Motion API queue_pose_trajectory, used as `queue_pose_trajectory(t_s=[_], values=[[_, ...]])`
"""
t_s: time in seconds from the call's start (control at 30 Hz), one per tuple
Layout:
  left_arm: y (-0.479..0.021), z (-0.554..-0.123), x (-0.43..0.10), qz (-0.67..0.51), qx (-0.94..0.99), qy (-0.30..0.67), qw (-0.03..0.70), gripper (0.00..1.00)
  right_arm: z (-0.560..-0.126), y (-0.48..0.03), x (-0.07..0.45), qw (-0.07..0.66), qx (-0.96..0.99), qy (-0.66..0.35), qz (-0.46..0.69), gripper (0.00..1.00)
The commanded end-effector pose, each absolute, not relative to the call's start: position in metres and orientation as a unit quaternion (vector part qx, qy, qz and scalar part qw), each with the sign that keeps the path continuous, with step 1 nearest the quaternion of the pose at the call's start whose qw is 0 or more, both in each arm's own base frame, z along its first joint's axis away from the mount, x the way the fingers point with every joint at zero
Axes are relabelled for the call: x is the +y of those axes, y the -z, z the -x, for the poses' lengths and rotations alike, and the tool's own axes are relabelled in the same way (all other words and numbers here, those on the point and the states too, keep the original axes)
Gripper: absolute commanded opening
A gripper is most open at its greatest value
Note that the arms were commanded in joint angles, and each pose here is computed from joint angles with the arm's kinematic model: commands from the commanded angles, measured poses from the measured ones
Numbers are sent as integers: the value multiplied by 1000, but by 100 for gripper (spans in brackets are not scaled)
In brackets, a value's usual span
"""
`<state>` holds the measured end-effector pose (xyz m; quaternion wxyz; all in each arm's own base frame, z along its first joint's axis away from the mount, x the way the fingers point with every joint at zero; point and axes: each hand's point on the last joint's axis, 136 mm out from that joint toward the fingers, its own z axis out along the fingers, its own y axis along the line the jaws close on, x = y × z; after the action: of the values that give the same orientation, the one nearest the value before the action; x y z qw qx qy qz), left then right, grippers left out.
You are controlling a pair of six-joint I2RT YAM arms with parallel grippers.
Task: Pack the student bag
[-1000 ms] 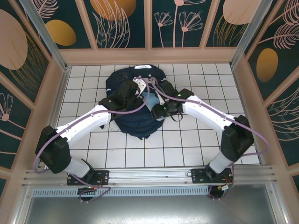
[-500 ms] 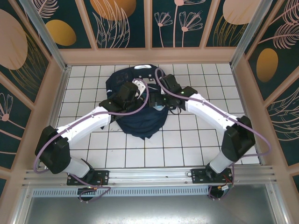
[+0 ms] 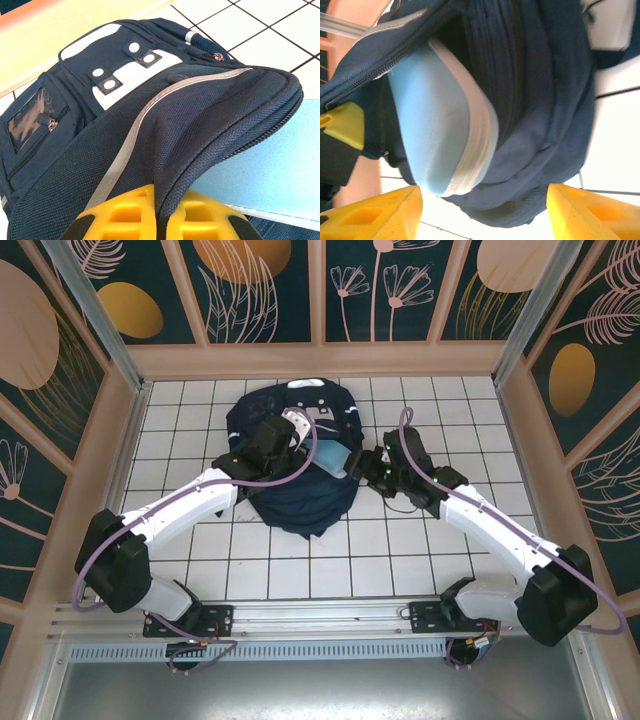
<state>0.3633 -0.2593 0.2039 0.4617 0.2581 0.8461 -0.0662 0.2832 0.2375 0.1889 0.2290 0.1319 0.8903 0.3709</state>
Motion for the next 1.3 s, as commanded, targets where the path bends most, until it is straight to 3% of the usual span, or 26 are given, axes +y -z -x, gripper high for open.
queue_pose_trajectory(t_s=[0.0,0.3,0.6,1.0,1.1,1.27], values=[[-254,-367,-279,-233,811,126,521,0,-286,-211,262,210,850,-461,-145,65],[-256,-364,-281,-238,809,136,520,0,-328,-174,243,217,863,-413,-196,38],[-256,-359,-282,-248,806,145,517,0,-369,-183,265,263,859,-427,-105,28],[-250,-361,-287,-247,808,154,513,0,-383,-188,301,255,818,-509,-80,8],[-250,-362,-289,-248,808,155,512,0,-387,-190,300,262,813,-512,-93,9],[-246,-363,-288,-246,811,151,510,0,-393,-174,275,283,849,-427,-126,24]])
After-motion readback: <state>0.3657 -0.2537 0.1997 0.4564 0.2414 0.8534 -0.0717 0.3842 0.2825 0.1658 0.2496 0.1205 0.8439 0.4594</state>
